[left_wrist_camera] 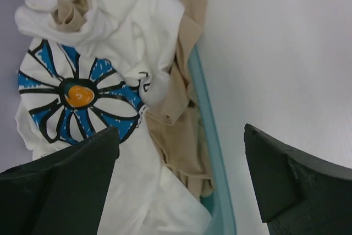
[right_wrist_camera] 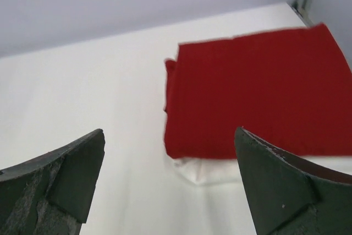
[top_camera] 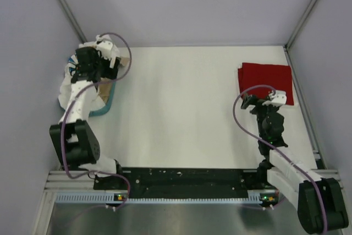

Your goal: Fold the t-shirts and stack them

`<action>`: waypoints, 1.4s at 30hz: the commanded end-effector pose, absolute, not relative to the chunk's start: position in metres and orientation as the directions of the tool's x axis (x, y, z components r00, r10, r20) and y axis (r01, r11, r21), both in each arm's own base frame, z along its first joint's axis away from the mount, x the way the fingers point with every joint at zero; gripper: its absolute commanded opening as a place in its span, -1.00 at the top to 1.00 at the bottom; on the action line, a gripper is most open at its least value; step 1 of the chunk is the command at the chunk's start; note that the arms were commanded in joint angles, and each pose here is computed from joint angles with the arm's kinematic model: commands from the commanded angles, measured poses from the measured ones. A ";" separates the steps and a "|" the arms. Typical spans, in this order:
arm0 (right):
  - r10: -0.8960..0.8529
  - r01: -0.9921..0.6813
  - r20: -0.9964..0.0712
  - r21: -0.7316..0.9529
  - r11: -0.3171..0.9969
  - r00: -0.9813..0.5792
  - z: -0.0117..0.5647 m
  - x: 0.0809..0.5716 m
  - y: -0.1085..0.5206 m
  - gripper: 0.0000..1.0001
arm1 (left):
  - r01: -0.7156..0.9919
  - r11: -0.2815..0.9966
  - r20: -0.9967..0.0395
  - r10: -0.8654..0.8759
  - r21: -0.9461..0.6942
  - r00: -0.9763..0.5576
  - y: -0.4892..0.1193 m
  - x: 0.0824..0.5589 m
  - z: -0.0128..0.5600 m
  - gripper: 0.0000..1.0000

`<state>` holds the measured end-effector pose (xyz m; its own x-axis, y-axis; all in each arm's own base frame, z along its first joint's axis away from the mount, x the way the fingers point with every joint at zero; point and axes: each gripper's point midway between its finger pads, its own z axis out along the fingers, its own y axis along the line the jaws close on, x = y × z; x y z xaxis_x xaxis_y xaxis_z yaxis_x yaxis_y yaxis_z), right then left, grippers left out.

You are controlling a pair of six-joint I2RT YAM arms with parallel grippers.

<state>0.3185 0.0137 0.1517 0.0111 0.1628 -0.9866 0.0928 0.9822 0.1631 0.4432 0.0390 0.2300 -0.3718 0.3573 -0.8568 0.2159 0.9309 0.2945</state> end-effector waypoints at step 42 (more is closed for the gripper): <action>0.111 -0.328 -0.994 0.100 0.939 0.013 0.220 0.349 0.091 -0.77 | 0.268 0.960 -0.568 0.179 -0.076 -0.803 0.102 0.519 0.098 0.73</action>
<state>0.3394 0.0889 0.1814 -0.0970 0.1126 -0.9889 -0.3055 0.9422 0.1373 0.5109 0.1027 0.0844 -0.8189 0.1736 -0.5470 0.2654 0.9596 -0.0929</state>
